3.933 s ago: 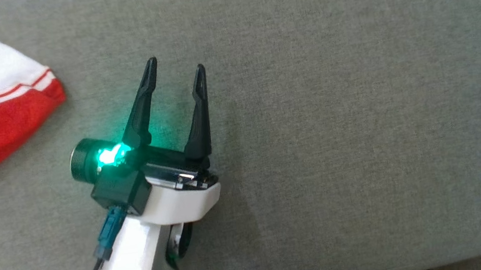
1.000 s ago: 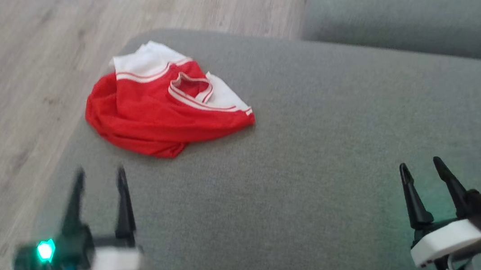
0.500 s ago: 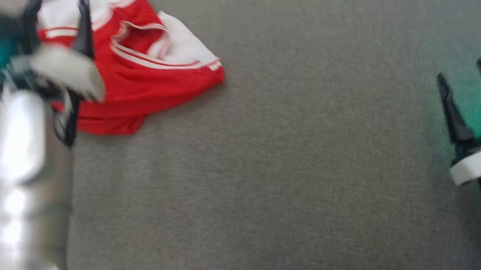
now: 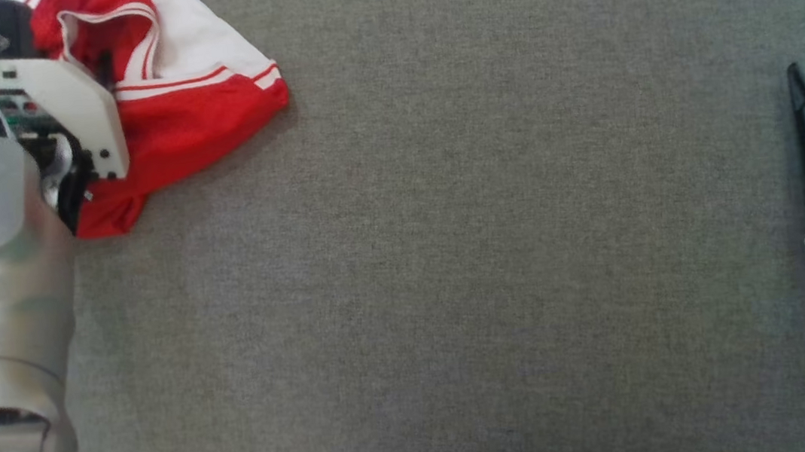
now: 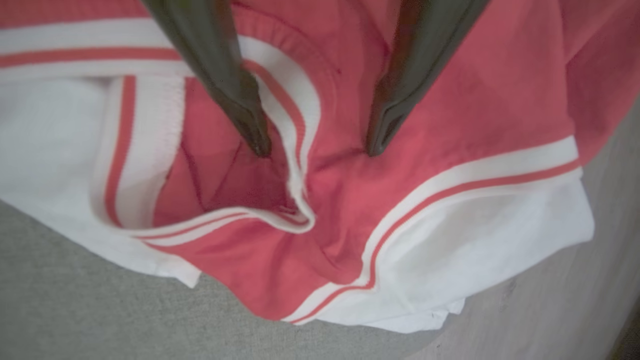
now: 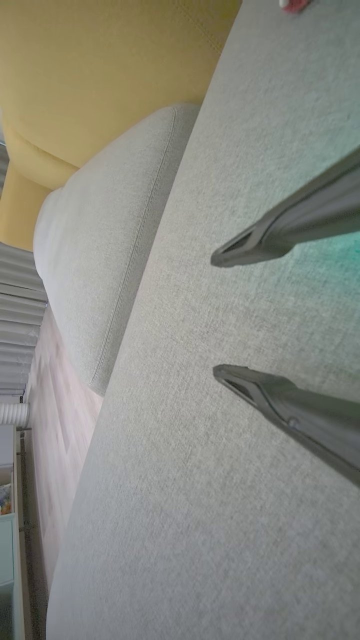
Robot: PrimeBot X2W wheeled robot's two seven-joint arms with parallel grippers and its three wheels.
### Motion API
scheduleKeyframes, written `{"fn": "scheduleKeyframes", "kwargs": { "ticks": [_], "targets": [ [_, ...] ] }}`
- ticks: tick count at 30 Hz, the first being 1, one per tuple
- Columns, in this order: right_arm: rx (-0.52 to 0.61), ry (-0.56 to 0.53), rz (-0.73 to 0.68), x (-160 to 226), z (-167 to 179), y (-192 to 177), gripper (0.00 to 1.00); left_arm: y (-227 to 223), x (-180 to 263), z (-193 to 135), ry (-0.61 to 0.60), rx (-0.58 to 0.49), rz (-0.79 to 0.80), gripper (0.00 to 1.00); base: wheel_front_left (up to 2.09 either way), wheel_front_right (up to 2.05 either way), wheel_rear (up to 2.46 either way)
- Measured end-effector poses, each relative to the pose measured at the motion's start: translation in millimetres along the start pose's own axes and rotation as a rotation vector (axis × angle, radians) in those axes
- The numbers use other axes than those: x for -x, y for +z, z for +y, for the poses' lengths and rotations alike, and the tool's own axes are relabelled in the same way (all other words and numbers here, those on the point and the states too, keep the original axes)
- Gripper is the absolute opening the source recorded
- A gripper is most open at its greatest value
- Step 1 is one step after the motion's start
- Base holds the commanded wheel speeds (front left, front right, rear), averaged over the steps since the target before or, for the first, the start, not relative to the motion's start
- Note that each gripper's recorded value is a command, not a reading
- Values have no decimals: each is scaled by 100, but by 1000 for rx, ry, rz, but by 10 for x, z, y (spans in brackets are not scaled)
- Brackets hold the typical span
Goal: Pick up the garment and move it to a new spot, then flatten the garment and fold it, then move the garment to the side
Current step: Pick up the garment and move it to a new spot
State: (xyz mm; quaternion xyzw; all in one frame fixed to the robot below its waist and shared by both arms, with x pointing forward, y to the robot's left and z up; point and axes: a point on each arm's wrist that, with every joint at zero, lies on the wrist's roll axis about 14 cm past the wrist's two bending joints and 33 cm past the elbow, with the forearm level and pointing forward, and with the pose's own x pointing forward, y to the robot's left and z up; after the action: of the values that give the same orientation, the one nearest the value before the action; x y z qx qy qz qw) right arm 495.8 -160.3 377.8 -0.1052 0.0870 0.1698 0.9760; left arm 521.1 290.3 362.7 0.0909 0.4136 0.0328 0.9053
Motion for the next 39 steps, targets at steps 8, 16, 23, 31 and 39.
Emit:
{"fn": "scheduleKeyframes", "kwargs": {
  "ticks": [8, 16, 23, 31, 39],
  "targets": [
    [-6, -2, -10, -6, 15, 38, 100, 353, 52, 10, 5, -37, -194, 0, 0, 0, 0],
    [-53, -4, -80, 139, 199, 407, 100, 1889, 940, -30, -3, -97, -736, 0, 0, 0, 0],
    [-100, -87, -167, 495, 100, 820, 100, 2845, 2114, -972, -246, -112, -1099, 0, 0, 0, 0],
    [-157, -278, -267, 1215, -241, 1120, 100, 3229, 3203, -2399, -641, -201, -1279, 0, 0, 0, 0],
    [-173, -453, -305, 1802, -569, 1158, 100, 2925, 3362, -3442, -914, -271, -1255, 0, 0, 0, 0]
  ]
}}
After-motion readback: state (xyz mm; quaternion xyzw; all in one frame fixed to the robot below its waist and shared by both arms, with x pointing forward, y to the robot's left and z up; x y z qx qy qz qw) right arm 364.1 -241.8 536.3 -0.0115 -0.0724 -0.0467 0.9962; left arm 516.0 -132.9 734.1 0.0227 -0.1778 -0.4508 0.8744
